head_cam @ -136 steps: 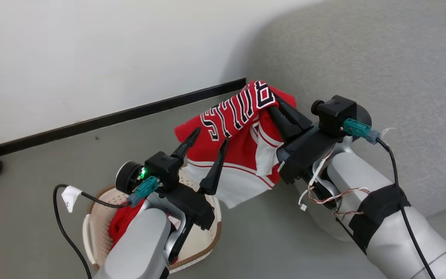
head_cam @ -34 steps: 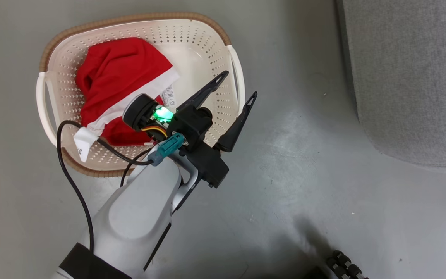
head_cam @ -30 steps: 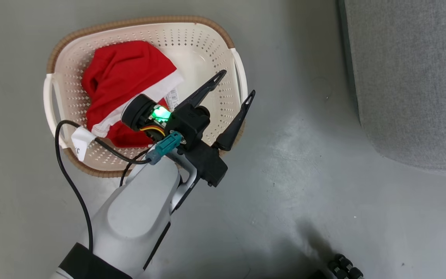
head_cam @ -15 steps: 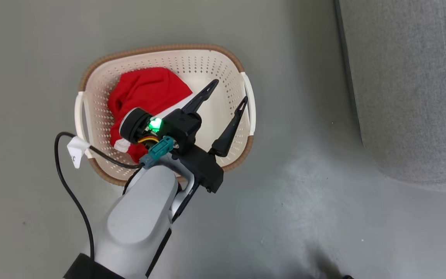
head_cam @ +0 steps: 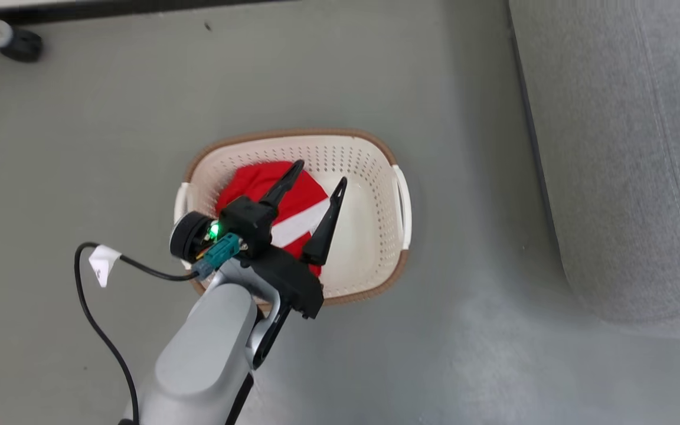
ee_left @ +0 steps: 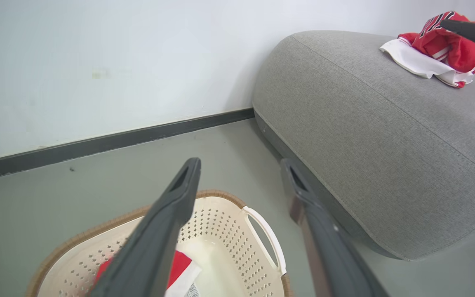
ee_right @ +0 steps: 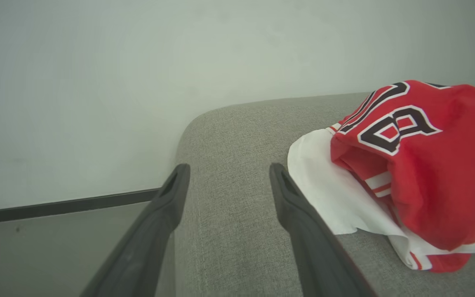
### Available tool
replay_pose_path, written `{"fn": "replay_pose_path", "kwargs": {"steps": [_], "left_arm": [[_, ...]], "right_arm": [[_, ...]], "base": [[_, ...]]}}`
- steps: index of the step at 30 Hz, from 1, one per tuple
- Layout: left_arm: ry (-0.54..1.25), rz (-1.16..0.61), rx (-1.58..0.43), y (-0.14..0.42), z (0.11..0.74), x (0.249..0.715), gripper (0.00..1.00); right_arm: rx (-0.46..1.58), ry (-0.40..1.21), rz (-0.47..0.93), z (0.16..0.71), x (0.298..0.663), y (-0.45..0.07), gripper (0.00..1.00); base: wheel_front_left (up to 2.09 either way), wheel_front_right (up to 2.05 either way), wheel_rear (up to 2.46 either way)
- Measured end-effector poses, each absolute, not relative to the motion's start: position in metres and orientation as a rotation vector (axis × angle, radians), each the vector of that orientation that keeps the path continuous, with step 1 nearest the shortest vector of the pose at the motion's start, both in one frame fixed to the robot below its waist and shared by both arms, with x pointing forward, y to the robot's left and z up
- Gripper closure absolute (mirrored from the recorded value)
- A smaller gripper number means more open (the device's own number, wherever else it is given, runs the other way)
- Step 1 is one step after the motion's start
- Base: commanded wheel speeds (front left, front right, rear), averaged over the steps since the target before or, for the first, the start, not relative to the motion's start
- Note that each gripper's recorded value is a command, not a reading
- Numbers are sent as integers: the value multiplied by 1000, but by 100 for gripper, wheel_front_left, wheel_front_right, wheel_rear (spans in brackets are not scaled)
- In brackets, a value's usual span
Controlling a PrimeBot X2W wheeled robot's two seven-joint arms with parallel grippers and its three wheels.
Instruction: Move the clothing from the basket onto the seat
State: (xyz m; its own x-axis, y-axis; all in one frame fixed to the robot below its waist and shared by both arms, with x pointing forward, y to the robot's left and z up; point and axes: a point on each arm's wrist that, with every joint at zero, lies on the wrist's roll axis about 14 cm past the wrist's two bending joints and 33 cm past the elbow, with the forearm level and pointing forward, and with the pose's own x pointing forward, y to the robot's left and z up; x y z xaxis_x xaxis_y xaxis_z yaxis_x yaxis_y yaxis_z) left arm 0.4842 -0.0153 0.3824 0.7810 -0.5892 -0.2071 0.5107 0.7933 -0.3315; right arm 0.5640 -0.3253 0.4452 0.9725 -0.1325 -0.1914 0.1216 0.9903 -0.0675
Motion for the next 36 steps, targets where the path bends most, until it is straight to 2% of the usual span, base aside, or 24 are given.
{"fn": "replay_pose_path", "kwargs": {"steps": [23,30,36], "left_arm": [[185,-212,-222,109,447,444,0],[153,-72,-197,160,456,421,0],[129,-16,-196,179,462,407,0]], "right_arm": [[97,90,273,479,524,-136,0],[128,59,348,494,499,-101,0],[142,51,355,497,480,-97,0]], "base": [[0,0,0],[0,0,0],[0,0,0]]}}
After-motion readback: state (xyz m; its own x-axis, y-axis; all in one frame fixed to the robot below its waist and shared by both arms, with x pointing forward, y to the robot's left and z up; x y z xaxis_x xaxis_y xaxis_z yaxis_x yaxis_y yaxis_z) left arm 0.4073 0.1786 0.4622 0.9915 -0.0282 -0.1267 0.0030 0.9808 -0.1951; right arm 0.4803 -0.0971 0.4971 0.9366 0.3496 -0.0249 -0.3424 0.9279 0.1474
